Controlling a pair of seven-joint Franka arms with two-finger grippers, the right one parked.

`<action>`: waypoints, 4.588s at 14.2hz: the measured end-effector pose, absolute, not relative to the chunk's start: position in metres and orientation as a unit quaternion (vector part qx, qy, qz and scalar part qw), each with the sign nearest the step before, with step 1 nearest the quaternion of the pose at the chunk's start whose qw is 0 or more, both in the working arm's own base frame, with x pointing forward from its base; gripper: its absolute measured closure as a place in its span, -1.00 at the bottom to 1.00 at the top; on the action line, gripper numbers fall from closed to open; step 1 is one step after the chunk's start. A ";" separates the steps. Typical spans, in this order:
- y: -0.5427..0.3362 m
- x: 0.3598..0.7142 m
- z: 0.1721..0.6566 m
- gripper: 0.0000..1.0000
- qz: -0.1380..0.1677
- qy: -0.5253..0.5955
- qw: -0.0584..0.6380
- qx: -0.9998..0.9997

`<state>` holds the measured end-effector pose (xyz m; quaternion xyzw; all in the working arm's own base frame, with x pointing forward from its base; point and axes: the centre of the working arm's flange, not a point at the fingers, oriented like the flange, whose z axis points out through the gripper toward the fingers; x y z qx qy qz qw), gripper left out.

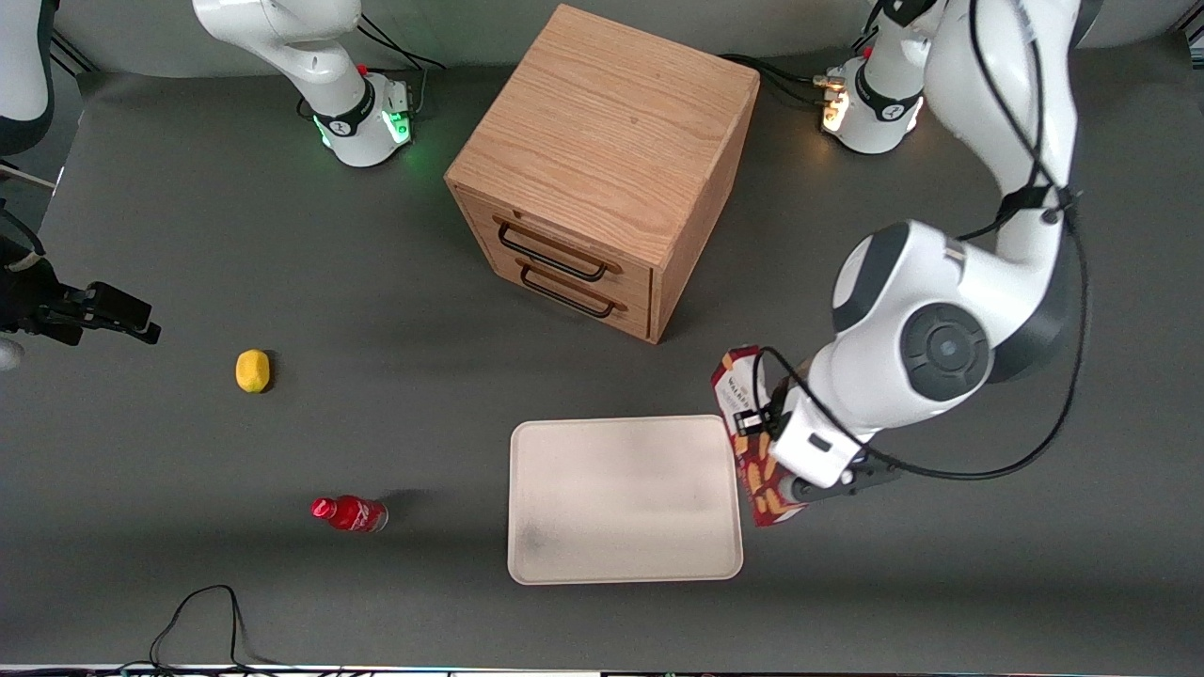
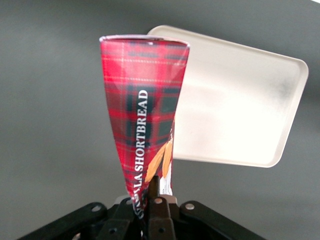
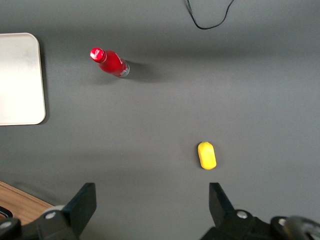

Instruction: Place red cookie box on tray

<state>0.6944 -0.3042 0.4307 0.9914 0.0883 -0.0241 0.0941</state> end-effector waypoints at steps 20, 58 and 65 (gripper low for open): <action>-0.312 0.731 0.269 0.92 -0.002 0.064 0.103 0.993; 0.022 0.555 0.597 -1.00 -0.078 0.011 -0.008 0.997; 0.056 0.548 0.594 -1.00 -0.071 0.041 -0.013 0.997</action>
